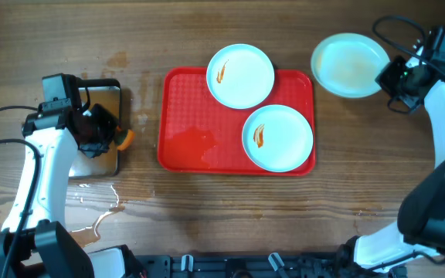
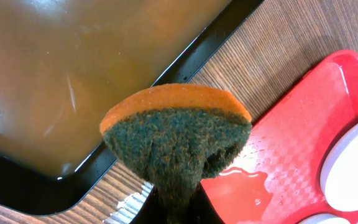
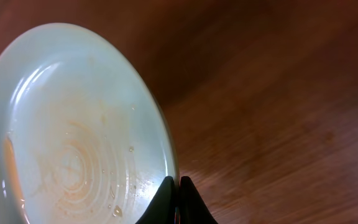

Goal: Clean dirty plates on tray and stack at the side

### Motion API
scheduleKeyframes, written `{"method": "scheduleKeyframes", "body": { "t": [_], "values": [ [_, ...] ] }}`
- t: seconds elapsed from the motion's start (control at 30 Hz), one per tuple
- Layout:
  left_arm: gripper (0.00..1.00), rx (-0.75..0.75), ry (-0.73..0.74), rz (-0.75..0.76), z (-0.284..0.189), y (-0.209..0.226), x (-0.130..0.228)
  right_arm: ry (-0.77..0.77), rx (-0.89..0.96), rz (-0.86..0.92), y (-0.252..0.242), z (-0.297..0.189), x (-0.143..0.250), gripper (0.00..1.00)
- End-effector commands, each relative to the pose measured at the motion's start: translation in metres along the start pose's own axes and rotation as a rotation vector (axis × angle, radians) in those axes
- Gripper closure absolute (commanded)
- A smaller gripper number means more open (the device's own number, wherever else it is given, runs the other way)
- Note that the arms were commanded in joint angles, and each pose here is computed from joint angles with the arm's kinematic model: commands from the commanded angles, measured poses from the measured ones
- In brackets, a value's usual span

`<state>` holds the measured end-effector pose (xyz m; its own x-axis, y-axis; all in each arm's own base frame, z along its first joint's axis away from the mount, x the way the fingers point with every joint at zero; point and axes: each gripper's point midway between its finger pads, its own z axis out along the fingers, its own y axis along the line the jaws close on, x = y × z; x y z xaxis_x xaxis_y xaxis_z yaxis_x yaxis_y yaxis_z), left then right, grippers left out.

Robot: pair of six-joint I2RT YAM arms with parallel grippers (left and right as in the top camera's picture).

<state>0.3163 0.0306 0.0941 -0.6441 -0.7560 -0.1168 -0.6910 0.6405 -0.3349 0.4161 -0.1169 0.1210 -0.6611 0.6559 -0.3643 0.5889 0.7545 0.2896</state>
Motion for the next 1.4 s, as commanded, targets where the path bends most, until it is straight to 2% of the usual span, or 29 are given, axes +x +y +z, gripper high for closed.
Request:
{"method": "scheduleKeyframes", "body": {
  "t": [0.0,0.1,0.23,0.33,0.5,0.57,0.67,0.77,0.8,0.83,0.87,1.0,1.07,1.13,1.27,1.33,1.37],
  "values": [
    [0.96,0.015,-0.001,0.023,-0.002,-0.001,0.001,0.006,0.107,0.05,-0.021,0.017,0.004,0.96],
    [0.96,0.014,0.0,0.023,-0.002,-0.001,0.001,0.003,0.187,0.105,-0.036,0.016,0.007,0.96],
    [0.96,0.013,-0.005,0.024,-0.002,-0.001,0.0,0.014,0.178,0.099,-0.035,0.017,0.009,0.95],
    [0.96,0.016,-0.008,0.024,-0.002,-0.002,-0.001,0.034,0.179,0.1,-0.035,0.016,0.013,0.8],
    [0.96,0.016,-0.008,0.024,-0.002,-0.002,-0.001,0.104,0.1,0.082,-0.022,0.017,0.026,0.79],
    [0.96,0.016,-0.009,0.025,-0.002,-0.002,-0.001,0.148,-0.029,0.029,0.001,0.017,0.033,0.8],
    [0.96,0.018,-0.011,0.025,-0.002,-0.003,-0.002,0.199,-0.373,-0.167,0.065,0.004,0.045,0.76],
    [0.96,0.021,-0.015,0.026,-0.002,-0.003,-0.002,0.228,-0.469,-0.269,0.102,-0.003,0.063,0.62],
    [0.96,0.021,-0.014,0.026,-0.002,-0.003,-0.002,0.229,-0.467,-0.32,0.111,-0.003,0.071,0.53],
    [0.96,0.021,-0.014,0.026,-0.002,-0.003,-0.002,0.233,-0.452,-0.365,0.119,-0.001,0.079,0.37],
    [0.96,0.021,-0.014,0.026,-0.002,-0.003,-0.002,0.237,-0.423,-0.407,0.126,0.0,0.088,0.28],
    [0.96,0.021,-0.014,0.026,-0.002,-0.003,-0.002,0.242,-0.292,-0.579,0.148,-0.003,0.12,0.14],
    [0.96,0.021,-0.014,0.026,-0.002,-0.003,-0.002,0.245,-0.293,-0.611,0.16,-0.007,0.125,0.09],
    [0.96,0.021,-0.014,0.026,-0.002,-0.003,-0.002,0.231,-0.305,-0.59,0.169,-0.007,0.122,0.0],
    [0.96,0.021,-0.013,0.026,-0.002,-0.003,-0.002,0.196,-0.354,-0.478,0.185,-0.008,0.113,0.01],
    [0.96,0.021,-0.014,0.026,-0.002,-0.003,-0.002,0.164,-0.376,-0.44,0.193,-0.006,0.106,0.28],
    [0.96,0.021,-0.014,0.026,-0.002,-0.003,-0.002,0.151,-0.386,-0.429,0.196,-0.004,0.104,0.3]
  ]
}}
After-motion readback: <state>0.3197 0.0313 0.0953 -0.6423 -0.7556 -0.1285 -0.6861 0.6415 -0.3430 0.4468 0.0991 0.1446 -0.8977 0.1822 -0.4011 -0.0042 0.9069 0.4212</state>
